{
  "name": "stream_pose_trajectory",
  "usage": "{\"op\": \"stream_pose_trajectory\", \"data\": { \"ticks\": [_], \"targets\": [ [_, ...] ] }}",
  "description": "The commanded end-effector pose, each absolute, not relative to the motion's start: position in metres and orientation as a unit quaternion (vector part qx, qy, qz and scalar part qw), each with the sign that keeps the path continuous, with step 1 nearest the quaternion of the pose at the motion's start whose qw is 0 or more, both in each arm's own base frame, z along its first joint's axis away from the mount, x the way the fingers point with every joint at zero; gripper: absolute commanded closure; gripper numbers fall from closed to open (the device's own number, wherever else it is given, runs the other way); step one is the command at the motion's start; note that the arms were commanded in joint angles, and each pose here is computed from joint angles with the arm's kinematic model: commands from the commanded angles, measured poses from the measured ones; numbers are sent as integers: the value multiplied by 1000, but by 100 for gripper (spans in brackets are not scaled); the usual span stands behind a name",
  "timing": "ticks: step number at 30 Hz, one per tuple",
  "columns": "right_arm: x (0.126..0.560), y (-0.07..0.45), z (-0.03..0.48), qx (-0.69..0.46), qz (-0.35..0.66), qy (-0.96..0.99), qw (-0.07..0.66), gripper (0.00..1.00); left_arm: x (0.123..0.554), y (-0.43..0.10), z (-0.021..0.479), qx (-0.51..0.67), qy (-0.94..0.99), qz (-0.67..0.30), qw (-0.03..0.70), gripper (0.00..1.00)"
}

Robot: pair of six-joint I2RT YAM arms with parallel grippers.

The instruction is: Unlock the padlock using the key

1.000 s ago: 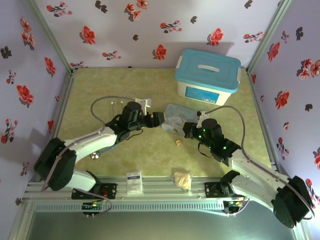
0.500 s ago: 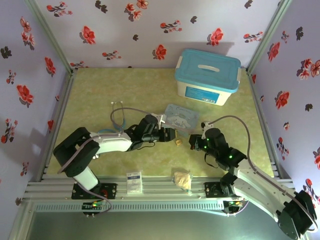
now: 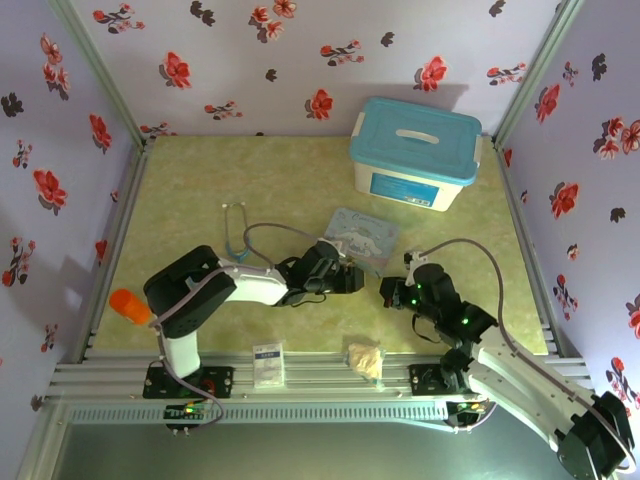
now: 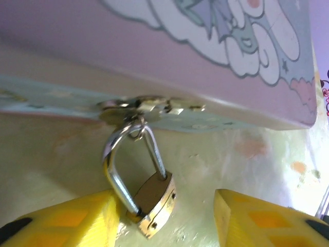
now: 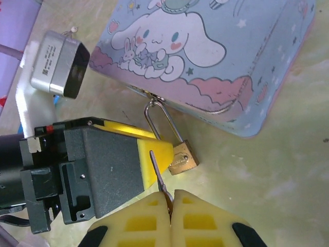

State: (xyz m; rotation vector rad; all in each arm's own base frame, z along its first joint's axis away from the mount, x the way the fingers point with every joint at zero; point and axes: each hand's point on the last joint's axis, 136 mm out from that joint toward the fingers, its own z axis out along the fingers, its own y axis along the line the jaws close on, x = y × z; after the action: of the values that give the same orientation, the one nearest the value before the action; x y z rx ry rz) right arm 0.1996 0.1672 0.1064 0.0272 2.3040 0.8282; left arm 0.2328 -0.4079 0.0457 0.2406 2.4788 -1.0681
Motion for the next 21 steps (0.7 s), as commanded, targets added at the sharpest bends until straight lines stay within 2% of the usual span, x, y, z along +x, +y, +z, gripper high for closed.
{"op": "stream_pose_trajectory", "data": {
  "ticks": [1,5,17,21],
  "targets": [
    [198,164,105,20,320,884,339,100,240,-406,29,81,904,-356,223,52],
    [197,162,101,22,317,887,337,100,242,-408,25,74,905,-357,220,56],
    [197,164,83,28,312,894,321,100,240,-413,13,64,907,-363,205,76],
    [195,168,77,26,320,895,311,100,240,-411,16,58,903,-371,210,88]
  ]
}}
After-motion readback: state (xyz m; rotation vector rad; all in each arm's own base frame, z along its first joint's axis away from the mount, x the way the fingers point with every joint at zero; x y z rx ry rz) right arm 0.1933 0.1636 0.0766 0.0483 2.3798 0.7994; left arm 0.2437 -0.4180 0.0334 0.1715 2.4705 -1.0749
